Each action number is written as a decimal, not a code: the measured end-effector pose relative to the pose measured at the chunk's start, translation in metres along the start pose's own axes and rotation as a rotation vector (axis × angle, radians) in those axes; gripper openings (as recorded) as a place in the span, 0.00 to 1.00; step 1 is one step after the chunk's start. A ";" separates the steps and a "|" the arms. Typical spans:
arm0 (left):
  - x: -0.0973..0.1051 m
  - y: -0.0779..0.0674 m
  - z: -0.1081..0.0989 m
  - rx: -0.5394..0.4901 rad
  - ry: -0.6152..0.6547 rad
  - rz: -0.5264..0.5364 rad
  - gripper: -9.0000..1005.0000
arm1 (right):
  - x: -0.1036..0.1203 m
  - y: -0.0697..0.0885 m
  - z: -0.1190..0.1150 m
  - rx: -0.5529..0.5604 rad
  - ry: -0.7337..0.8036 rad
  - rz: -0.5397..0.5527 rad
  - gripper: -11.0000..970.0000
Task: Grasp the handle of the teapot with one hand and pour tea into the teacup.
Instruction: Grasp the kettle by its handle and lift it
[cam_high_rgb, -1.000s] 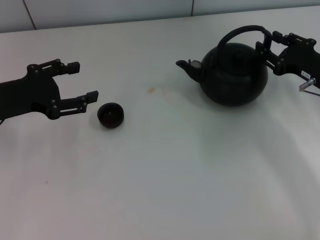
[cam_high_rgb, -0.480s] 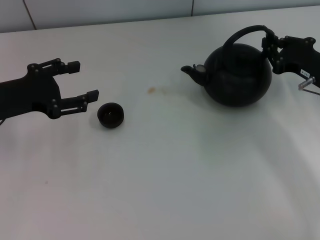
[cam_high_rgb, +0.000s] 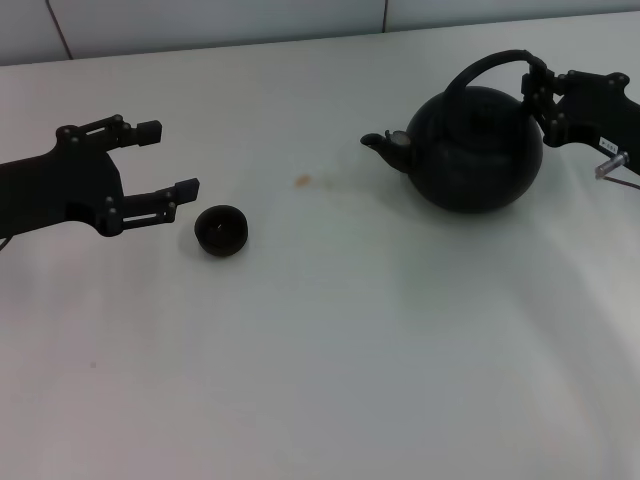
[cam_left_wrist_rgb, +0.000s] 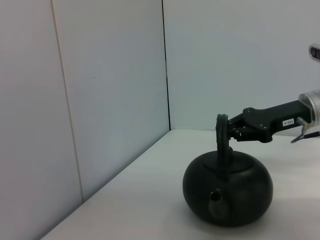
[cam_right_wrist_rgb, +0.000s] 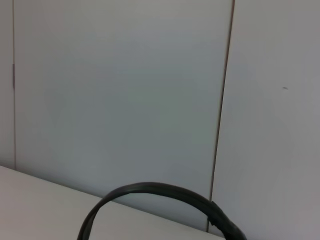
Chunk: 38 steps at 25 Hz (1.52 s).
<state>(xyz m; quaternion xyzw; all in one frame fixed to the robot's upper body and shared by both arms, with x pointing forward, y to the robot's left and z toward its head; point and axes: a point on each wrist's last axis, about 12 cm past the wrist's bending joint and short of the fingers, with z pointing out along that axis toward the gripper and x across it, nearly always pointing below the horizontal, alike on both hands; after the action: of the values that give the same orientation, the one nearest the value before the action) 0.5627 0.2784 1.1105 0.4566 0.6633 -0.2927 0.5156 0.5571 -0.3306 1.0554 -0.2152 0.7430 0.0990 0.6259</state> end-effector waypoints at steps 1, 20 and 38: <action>0.000 0.000 0.000 0.000 0.000 0.000 0.80 | 0.000 0.000 0.000 -0.001 -0.001 -0.001 0.11; 0.002 -0.001 -0.002 -0.010 -0.006 0.001 0.80 | -0.011 0.005 0.007 -0.045 -0.055 -0.004 0.11; 0.000 0.000 0.000 -0.008 -0.007 0.006 0.80 | -0.006 0.007 0.004 -0.040 -0.048 -0.027 0.11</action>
<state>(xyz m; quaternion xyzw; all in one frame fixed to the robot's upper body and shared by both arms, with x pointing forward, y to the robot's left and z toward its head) 0.5626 0.2787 1.1105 0.4554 0.6615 -0.2900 0.5206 0.5585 -0.3212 1.0594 -0.2351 0.7226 0.1105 0.6406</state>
